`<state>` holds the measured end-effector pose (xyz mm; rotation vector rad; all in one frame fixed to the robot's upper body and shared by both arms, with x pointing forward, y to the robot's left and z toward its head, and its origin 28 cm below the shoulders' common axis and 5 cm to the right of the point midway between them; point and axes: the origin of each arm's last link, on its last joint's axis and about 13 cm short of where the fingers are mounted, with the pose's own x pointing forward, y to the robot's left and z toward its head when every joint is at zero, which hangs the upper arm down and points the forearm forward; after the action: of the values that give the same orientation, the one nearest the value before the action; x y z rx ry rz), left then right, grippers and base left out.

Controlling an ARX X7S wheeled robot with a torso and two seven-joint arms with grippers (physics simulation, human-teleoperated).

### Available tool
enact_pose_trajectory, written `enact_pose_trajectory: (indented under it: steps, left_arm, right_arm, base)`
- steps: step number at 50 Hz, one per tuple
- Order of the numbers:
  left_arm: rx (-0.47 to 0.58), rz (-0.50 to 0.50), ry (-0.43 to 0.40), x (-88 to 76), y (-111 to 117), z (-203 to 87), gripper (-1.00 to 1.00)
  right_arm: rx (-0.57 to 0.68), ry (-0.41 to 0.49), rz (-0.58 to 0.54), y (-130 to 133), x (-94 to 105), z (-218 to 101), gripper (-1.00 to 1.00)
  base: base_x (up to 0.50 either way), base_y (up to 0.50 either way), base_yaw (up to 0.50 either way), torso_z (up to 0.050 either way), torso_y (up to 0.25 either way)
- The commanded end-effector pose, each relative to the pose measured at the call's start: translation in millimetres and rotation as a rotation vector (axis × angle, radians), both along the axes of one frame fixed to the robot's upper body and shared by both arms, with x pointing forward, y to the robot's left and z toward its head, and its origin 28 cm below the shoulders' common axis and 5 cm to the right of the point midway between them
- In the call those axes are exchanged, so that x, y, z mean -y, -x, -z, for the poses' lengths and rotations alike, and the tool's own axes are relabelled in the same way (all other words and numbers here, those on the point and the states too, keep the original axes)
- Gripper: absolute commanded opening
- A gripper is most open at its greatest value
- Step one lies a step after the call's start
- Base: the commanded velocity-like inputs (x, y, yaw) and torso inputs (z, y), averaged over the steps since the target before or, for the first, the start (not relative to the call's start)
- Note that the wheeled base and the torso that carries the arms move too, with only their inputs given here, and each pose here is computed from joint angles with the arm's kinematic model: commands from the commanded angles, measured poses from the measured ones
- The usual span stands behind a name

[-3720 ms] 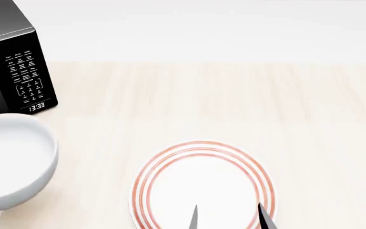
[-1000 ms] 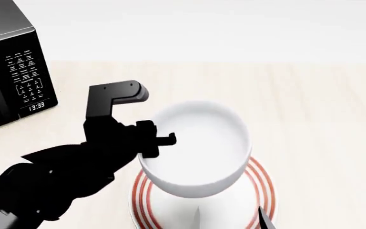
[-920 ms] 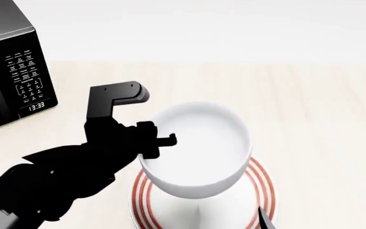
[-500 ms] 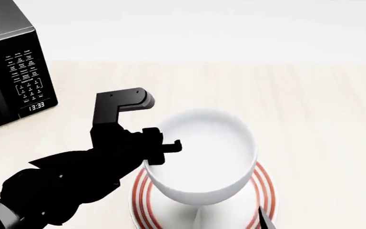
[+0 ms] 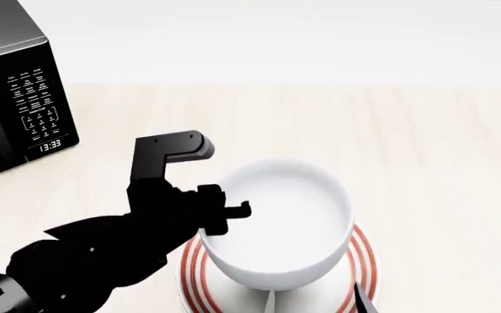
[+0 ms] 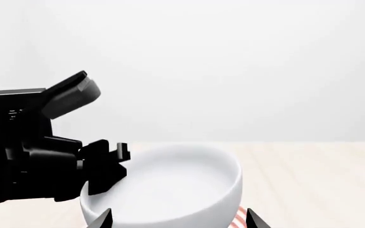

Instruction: Pick up the white bowl and put it on the plate.

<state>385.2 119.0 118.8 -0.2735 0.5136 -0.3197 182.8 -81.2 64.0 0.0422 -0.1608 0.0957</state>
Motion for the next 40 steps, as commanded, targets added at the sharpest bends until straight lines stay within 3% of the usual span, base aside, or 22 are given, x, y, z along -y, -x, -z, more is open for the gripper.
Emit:
enact_pose_trajectory:
  steps: [1, 40]
  left_arm:
    - [0.013, 0.034, 0.060, 8.7, -0.1, -3.8, -1.00]
    - [-0.059, 0.080, 0.121, 5.8, 5.0, 7.9, -1.00]
  right_arm:
    - [0.019, 0.006, 0.001, -3.1, 0.6, -0.9, 1.00]
    - [0.017, 0.007, -0.004, -2.6, -0.3, -1.1, 1.00]
  base:
    - [0.00, 0.00, 0.00, 0.000, 0.000]
    - [0.00, 0.00, 0.00, 0.000, 0.001]
